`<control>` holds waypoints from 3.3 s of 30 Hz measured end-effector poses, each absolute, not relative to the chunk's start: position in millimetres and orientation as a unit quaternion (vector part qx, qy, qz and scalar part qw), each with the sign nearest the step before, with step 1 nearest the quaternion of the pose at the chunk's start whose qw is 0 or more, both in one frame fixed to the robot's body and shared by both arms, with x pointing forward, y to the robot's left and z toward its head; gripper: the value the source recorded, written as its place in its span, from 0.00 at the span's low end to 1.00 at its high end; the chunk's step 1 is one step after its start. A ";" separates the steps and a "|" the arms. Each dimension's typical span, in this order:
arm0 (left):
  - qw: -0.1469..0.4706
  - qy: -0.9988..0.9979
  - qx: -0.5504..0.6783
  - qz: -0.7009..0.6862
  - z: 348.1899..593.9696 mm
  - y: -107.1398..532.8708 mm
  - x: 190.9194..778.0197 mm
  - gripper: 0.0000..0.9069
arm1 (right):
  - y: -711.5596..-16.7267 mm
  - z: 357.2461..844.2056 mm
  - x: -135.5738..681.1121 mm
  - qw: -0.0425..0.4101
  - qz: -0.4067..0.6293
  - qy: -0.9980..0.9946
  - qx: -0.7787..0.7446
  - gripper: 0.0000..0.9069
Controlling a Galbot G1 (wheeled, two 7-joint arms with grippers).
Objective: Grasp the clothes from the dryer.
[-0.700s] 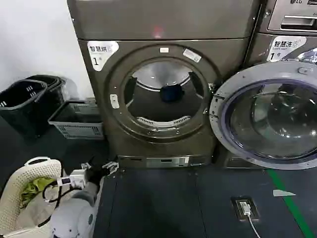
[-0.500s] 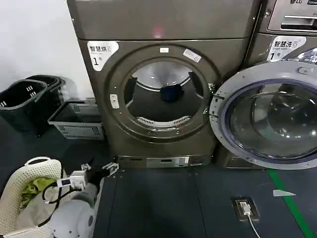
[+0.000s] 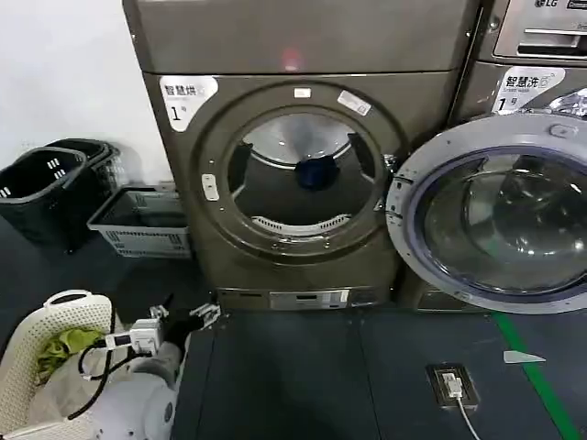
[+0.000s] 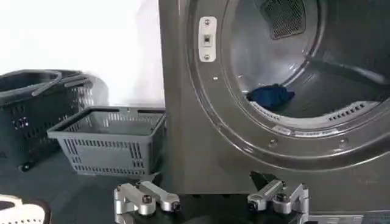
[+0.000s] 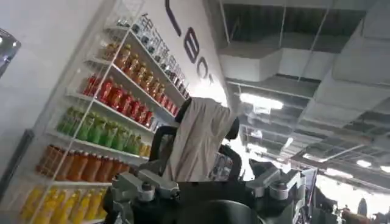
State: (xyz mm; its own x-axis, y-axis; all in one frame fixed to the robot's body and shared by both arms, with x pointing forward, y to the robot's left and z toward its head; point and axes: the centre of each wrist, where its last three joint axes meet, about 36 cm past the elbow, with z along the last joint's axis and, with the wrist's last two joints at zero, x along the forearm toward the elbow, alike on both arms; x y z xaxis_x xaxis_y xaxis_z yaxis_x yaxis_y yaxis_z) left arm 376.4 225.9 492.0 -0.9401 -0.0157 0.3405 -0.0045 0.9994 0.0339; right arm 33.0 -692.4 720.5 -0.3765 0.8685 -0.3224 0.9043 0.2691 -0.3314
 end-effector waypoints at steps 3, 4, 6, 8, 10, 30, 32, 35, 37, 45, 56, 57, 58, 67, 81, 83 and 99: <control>0.173 -0.985 0.005 -0.016 492.2 226.1 376.3 1.00 | -693.3 720.4 32.8 0.040 -0.234 0.795 0.558 1.00; 0.172 -0.985 0.005 -0.016 492.4 225.9 376.3 1.00 | -693.3 720.7 32.6 0.040 -0.235 0.795 0.558 1.00; 0.171 -0.985 0.004 -0.016 493.2 224.9 376.3 1.00 | -693.5 721.1 32.5 0.041 -0.235 0.795 0.558 1.00; 0.170 -0.985 0.003 -0.015 493.4 223.8 376.2 1.00 | -694.3 720.8 32.3 0.040 -0.234 0.794 0.559 1.00; 0.169 -0.986 0.002 -0.015 494.2 223.2 376.6 1.00 | -695.2 720.3 32.6 0.041 -0.233 0.794 0.560 1.00; 0.165 -0.986 0.002 -0.014 495.7 221.9 381.5 1.00 | -703.0 715.2 39.6 0.047 -0.226 0.796 0.559 1.00; 0.164 -0.986 0.002 -0.013 496.0 221.7 381.5 1.00 | -703.2 715.1 39.5 0.047 -0.226 0.796 0.559 1.00; 0.164 -0.986 0.001 -0.014 496.1 221.8 381.8 1.00 | -703.2 715.1 39.3 0.047 -0.226 0.796 0.560 1.00; 0.165 -0.986 0.001 -0.013 495.8 221.5 382.1 1.00 | -703.2 715.4 38.5 0.048 -0.225 0.796 0.560 1.00; 0.164 -0.986 -0.001 -0.017 495.8 220.8 382.2 1.00 | -703.7 712.6 33.5 0.052 -0.227 0.792 0.565 1.00; 0.166 -0.986 -0.009 -0.021 495.3 218.0 378.5 1.00 | -704.6 715.5 23.8 0.074 -0.221 0.779 0.582 1.00; 0.166 -0.986 -0.010 -0.021 495.3 217.5 378.4 1.00 | -704.8 716.1 22.7 0.076 -0.220 0.778 0.584 1.00; 0.166 -0.986 -0.010 -0.022 495.4 217.4 378.4 1.00 | -704.8 716.5 21.7 0.078 -0.220 0.777 0.585 1.00; 0.167 -0.986 -0.014 -0.021 494.8 214.6 376.3 1.00 | -703.3 718.9 18.9 0.088 -0.217 0.774 0.589 1.00; 0.169 -0.985 -0.015 -0.019 494.0 214.4 372.9 1.00 | -703.7 720.3 12.7 0.094 -0.215 0.768 0.596 1.00; 0.169 -0.985 -0.016 -0.018 494.2 214.2 373.1 1.00 | -703.8 719.8 12.3 0.094 -0.215 0.768 0.596 1.00; 0.168 -0.986 -0.011 -0.018 495.1 214.1 372.7 1.00 | -703.9 718.4 9.4 0.091 -0.215 0.766 0.599 1.00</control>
State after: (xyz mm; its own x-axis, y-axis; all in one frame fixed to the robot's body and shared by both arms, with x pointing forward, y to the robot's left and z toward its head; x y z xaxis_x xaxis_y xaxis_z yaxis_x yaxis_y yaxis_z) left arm 372.7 214.1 495.1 -0.9435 0.0147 0.3310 0.0269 0.9991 0.0324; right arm 9.4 -703.9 718.4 -0.2667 0.8779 -0.3977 0.9566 0.1908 -0.2205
